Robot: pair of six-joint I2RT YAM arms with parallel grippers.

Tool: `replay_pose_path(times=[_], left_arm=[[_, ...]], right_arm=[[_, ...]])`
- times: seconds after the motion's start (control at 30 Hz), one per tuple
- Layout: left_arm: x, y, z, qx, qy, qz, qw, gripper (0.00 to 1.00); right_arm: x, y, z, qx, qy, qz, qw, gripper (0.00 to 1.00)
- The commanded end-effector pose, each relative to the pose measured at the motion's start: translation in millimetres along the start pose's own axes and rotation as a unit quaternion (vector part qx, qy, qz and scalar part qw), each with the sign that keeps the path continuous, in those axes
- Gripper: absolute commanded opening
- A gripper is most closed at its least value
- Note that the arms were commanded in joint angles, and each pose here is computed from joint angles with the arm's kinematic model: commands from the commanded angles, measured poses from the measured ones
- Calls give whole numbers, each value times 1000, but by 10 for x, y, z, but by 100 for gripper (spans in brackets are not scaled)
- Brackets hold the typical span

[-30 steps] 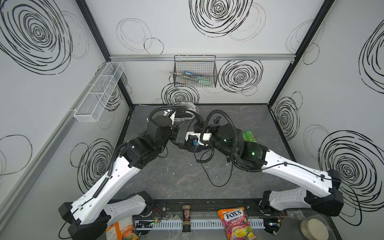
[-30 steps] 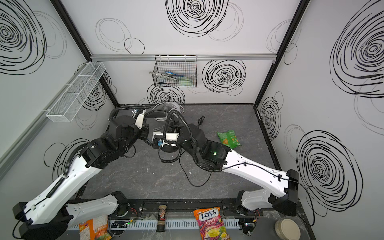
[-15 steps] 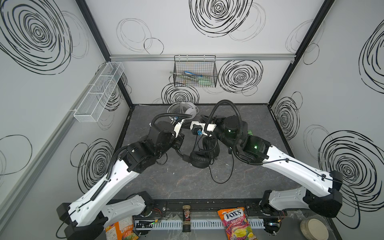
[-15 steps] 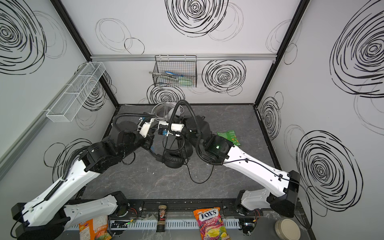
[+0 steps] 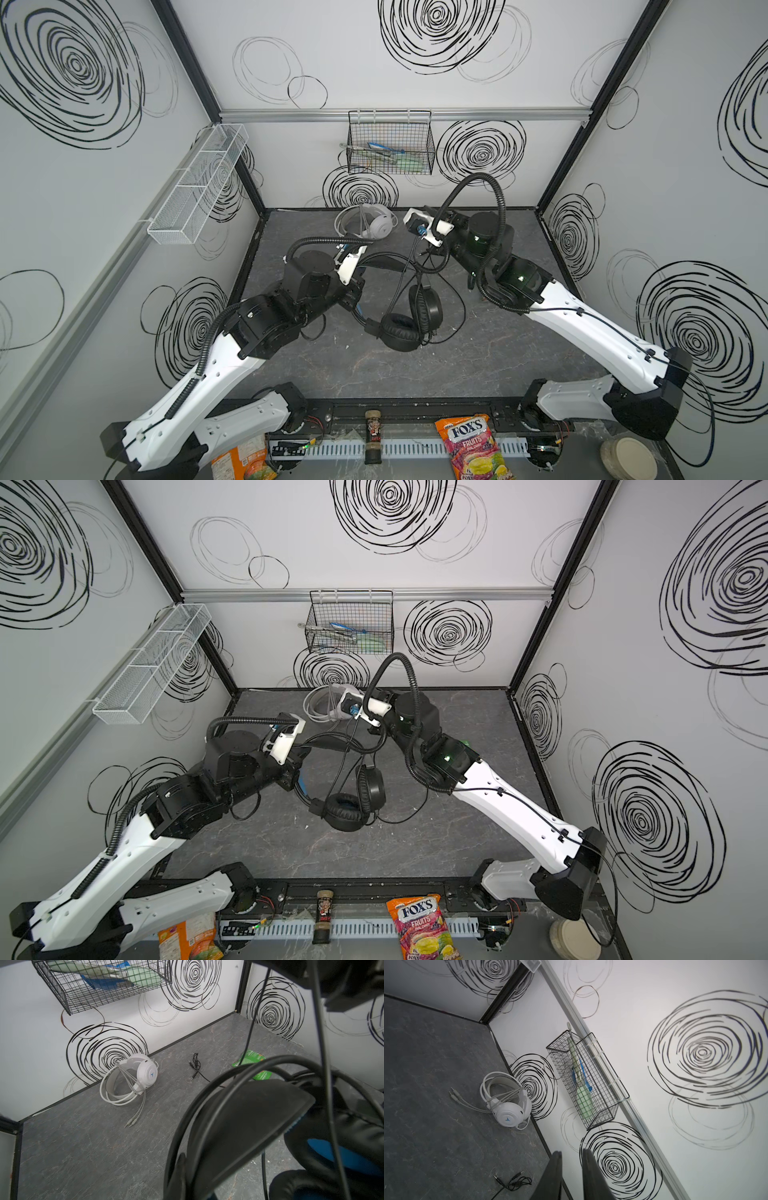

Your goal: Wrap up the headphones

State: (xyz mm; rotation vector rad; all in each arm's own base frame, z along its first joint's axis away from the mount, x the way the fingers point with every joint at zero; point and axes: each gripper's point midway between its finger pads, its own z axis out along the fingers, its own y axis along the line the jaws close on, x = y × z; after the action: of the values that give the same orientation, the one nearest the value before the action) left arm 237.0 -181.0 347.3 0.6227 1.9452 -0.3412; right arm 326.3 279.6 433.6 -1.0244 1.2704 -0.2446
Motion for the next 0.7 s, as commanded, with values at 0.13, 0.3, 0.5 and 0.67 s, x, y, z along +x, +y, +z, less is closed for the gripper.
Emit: replay_pose_path(times=[0.13,0.3,0.5,0.67], left_arm=[[-546,-275,-282,88,-104,-30,990,0],[-669,-366,-377,119,-127,-46,984,0],[-777,-435,-443,143,-145,-57,977,0],[-880,-487,-513,164,-163,-70,970,0]], right_arm=[[-196,-511,-55,57,-57,115,990,21],[-10,-810,-80,91,-53,188,976,20],[194,-1019,-146,118,-46,241,962,16],[288,-1032,-160,123,-45,262,956,15]])
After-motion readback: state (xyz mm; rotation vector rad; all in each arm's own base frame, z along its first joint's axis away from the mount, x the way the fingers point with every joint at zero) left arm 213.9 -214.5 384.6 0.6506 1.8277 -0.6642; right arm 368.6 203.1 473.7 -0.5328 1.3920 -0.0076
